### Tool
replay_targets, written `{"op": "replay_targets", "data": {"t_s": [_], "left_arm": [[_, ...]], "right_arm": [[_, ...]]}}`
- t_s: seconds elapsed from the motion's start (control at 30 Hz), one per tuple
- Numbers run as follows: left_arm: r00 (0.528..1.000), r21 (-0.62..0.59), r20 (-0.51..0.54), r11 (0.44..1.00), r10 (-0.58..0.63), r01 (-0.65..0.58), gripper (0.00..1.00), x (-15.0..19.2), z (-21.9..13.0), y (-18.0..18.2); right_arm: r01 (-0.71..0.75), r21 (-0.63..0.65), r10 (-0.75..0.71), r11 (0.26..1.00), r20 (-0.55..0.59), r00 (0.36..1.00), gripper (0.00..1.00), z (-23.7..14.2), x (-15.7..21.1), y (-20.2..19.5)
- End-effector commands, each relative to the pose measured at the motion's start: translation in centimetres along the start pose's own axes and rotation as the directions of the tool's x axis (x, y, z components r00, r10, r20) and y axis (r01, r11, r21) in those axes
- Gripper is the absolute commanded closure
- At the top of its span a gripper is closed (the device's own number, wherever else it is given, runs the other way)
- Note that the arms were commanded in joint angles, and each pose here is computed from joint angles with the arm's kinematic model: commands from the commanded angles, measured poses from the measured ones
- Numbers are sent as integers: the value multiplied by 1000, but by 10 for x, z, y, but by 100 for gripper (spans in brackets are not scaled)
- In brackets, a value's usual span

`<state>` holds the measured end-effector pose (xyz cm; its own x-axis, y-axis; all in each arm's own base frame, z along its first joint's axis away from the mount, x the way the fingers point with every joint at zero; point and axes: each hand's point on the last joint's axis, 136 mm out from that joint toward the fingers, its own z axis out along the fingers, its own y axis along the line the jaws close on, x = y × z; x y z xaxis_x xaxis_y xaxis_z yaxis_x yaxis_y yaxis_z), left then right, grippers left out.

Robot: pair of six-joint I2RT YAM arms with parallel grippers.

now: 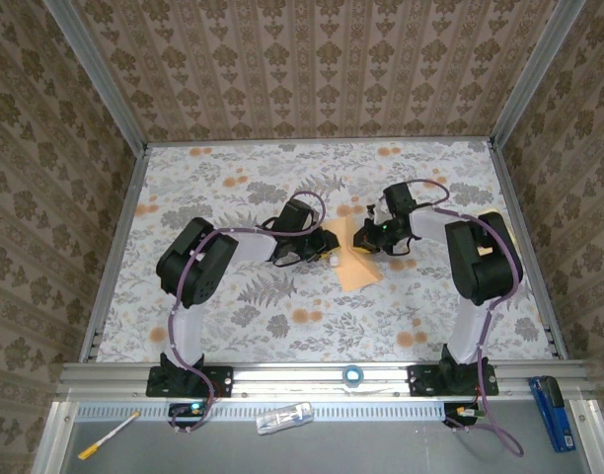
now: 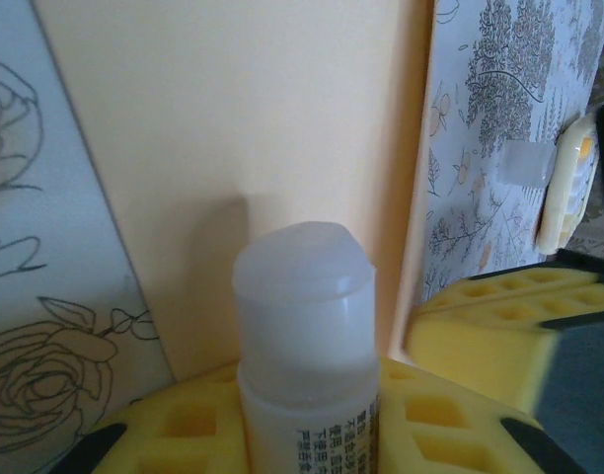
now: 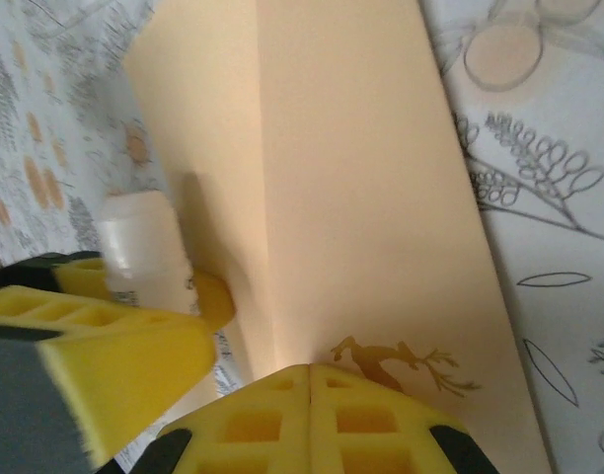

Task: Place the letter into the envelope and seal it

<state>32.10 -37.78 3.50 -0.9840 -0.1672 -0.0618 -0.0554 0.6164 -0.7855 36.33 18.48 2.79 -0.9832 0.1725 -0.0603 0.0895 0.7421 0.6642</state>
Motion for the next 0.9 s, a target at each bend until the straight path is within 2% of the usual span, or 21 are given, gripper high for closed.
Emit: {"op": "replay_targets", "data": {"t_s": [0.0,0.47,0.87], "left_arm": [[1000,-4,-4,1000,-3,3,92,-1,-1,1],[1000,-3,0,1000,-12,12,92,0,-2,6],[1000,-4,3,1000,-13,13,93,1,-3,7]], "right_arm": [[-35,1,36,999,-49,998,95,14,13,-10],[-72,79,78,994,-70,994,96,22,28,-36],[-39,-37,40,999,30,999,96,-3,-10,6]]}}
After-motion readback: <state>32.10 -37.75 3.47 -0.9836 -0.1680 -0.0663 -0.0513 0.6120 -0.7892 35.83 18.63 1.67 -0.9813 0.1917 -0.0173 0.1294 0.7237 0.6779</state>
